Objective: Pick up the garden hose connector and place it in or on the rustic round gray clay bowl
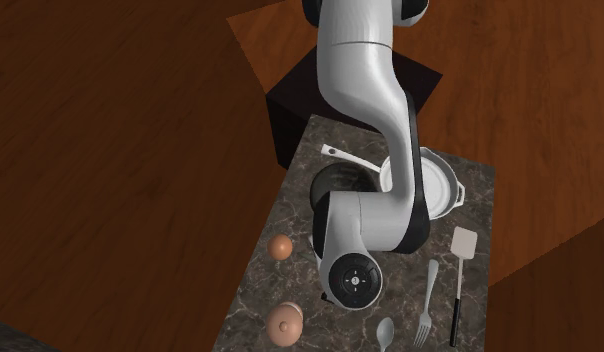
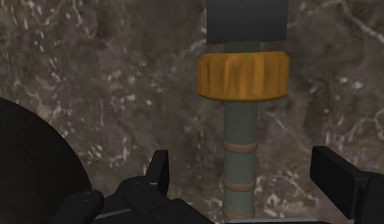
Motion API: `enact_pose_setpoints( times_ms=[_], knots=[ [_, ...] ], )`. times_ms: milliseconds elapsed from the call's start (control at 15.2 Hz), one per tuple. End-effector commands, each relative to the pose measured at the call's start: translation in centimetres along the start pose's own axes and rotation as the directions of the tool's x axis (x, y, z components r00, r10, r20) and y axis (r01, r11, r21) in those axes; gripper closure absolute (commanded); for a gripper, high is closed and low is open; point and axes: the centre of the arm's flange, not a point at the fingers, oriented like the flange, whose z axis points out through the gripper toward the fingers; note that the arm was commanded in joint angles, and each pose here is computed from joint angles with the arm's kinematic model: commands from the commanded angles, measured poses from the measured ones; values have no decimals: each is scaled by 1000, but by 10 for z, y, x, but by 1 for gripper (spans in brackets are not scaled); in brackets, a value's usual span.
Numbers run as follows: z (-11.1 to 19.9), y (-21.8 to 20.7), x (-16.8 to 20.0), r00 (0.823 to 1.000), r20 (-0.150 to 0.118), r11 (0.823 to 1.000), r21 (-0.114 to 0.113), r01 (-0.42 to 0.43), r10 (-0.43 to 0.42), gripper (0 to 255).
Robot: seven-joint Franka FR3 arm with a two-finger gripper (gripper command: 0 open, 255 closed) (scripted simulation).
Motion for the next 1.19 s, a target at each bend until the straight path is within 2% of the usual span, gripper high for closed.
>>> enact_pose_setpoints(
  times_ms=[0, 594, 1122],
  knots=[
    [0, 0, 0, 1000, 0, 1000, 0, 0, 0, 255],
    [0, 0, 0, 1000, 0, 1000, 0, 0, 0, 255],
    [-42, 6, 0, 1000, 0, 1000, 0, 0, 0, 255]
  ],
)
